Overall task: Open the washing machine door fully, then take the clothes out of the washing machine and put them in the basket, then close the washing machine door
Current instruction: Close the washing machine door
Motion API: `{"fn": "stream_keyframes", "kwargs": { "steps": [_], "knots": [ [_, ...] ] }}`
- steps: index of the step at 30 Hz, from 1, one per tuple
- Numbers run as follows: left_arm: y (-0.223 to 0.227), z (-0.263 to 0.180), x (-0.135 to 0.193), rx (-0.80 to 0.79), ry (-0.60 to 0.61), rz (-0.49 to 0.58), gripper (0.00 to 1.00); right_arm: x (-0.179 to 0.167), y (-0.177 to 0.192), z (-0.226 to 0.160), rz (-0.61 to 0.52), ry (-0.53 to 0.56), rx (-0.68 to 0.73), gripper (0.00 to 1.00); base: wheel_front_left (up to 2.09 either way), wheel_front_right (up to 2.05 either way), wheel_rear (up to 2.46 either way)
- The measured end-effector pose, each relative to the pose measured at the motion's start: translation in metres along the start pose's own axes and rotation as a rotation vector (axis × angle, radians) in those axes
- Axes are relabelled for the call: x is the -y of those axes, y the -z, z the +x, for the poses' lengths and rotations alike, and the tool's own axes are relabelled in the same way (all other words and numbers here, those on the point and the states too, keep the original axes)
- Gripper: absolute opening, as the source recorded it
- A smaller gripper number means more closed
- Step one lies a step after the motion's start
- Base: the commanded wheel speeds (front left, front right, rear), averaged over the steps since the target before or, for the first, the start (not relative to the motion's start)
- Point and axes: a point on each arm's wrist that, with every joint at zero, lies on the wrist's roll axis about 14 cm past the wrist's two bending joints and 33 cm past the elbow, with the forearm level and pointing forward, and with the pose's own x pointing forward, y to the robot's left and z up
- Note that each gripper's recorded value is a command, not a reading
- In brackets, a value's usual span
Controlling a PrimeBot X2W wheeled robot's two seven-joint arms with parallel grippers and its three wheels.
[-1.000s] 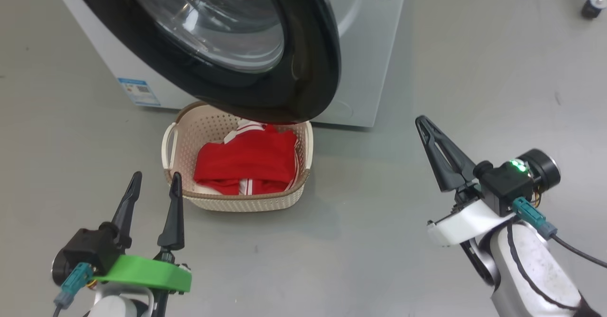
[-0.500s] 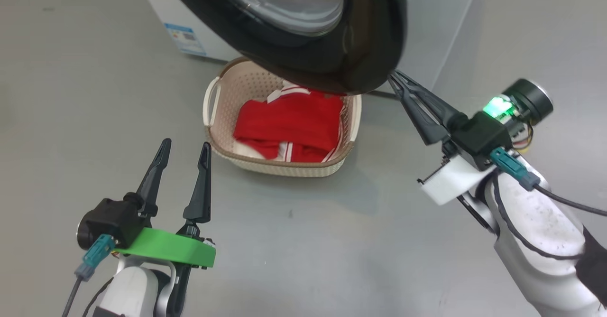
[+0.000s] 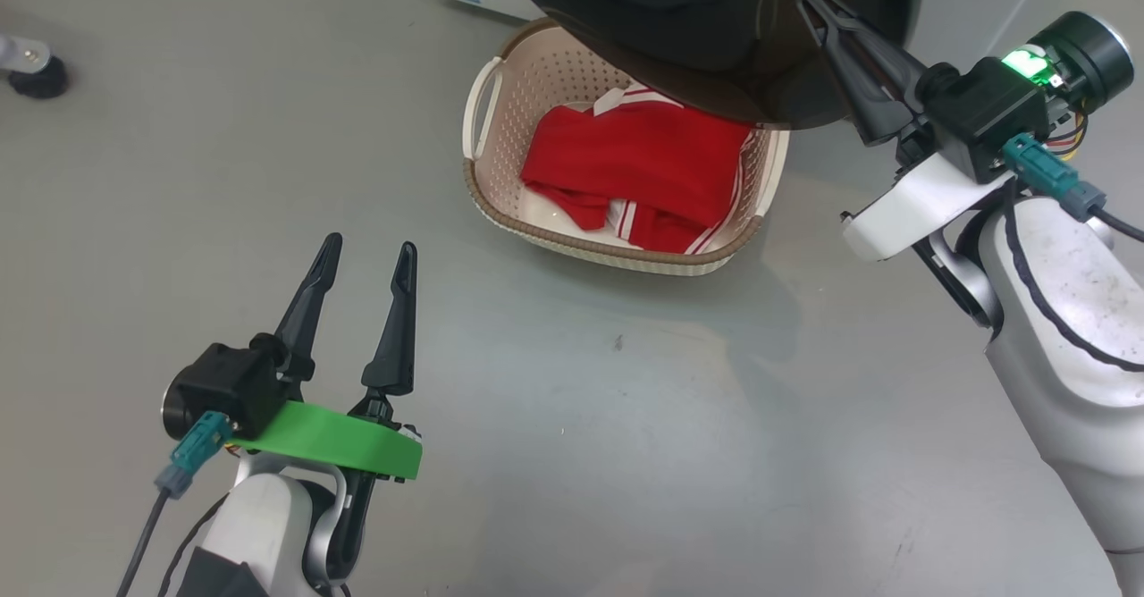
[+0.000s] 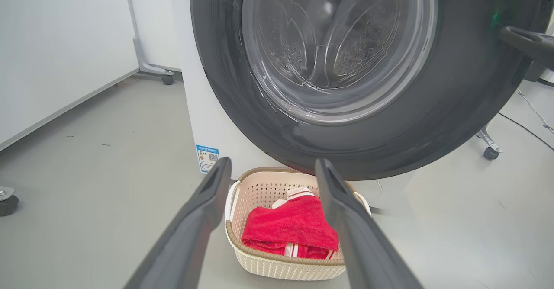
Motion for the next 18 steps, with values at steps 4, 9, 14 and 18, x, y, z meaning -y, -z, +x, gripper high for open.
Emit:
{"fn": "stream_keyframes", "kwargs": {
  "steps": [4,9,14,18],
  "knots": [
    [0.002,0.0,-0.006,-0.007,-0.017,0.006,1.0,0.001,0.012,0.003,0.025,-0.003,-0.022,0.0,0.0,0.0,0.0],
    [0.003,0.003,-0.008,-0.008,-0.026,-0.022,1.0,0.012,0.016,0.009,0.066,0.025,-0.015,0.0,0.0,0.0,0.0],
    [0.008,0.009,-0.004,-0.02,-0.015,-0.035,1.0,0.033,0.019,0.013,0.078,0.069,-0.006,0.0,0.0,0.0,0.0],
    [0.012,0.016,-0.002,-0.027,-0.006,-0.041,1.0,0.051,0.019,0.019,0.069,0.098,0.007,0.0,0.0,0.0,0.0]
  ]
}}
